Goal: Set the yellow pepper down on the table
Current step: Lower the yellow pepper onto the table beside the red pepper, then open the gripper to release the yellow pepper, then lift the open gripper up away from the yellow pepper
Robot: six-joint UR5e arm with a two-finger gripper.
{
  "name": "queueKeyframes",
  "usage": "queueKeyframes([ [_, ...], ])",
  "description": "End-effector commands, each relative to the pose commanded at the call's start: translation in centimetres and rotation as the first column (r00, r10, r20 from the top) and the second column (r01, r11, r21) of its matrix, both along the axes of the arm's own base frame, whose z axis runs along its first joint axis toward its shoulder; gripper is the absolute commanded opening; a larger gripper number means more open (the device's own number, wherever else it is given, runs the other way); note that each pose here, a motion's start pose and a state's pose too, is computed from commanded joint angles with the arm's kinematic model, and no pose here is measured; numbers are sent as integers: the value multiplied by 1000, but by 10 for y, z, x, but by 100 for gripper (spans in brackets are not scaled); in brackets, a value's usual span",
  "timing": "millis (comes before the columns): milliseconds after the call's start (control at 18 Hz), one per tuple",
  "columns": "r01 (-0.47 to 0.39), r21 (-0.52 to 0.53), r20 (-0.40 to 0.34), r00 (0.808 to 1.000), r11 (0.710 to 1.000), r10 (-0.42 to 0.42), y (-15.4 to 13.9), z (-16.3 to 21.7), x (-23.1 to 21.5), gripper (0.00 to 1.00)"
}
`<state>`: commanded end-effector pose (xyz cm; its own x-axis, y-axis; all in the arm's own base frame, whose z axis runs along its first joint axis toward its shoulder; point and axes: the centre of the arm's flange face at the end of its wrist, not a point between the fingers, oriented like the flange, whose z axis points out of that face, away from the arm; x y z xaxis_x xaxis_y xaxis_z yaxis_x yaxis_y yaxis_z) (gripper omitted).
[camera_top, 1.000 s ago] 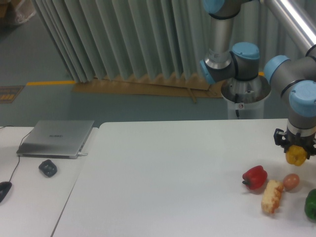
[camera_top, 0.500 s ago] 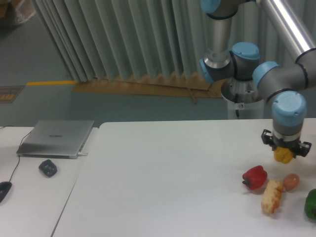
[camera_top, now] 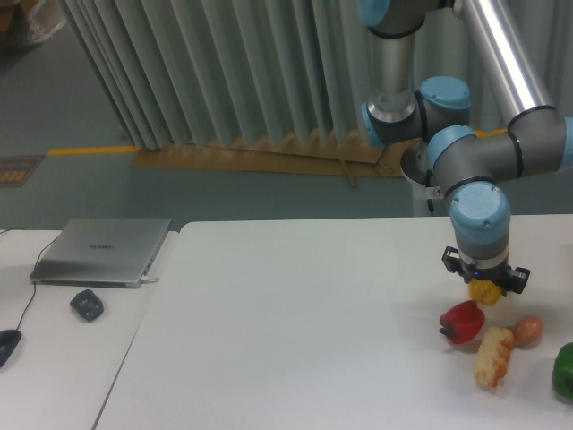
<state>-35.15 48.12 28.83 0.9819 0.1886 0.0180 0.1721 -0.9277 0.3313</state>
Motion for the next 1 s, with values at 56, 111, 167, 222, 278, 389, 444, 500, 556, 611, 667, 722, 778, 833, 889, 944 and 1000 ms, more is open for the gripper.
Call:
queueKeyframes([
  [56,4,-1,-2,1000,1000,-4,0,1,0,73],
  [111,6,-1,-11,1000,1000,-6,1,3,-1,100],
  [167,3,-1,-16,1000,1000,-3,1,4,-3,100],
  [222,9,-12,-26,1000,1000,-9,0,4,-3,100],
  [278,15,-30,-41,999,999,-16,-1,5,-6,100],
  [389,28,-26,-48,998,999,-29,-2,10,-6,100],
  [444,29,-22,-51,998,999,-30,-2,13,-6,100],
  [500,26,-19,-58,998,999,-27,-1,17,-9,100],
  [556,27,-16,-58,998,999,-28,0,18,-9,100],
  [611,21,-2,-72,997,1000,-21,1,28,-16,100],
  [667,-1,64,-120,993,998,9,4,67,-36,100],
  [722,-11,99,-144,989,995,25,0,86,-46,100],
  [778,66,160,-202,979,985,-33,-10,117,-64,100],
  [833,208,182,-218,962,961,-167,-18,129,-73,100],
  [889,290,164,-204,945,943,-255,-24,132,-72,100],
  [944,351,162,-199,927,922,-318,-29,135,-72,100],
  [1000,386,159,-208,913,909,-351,-39,147,-75,100],
])
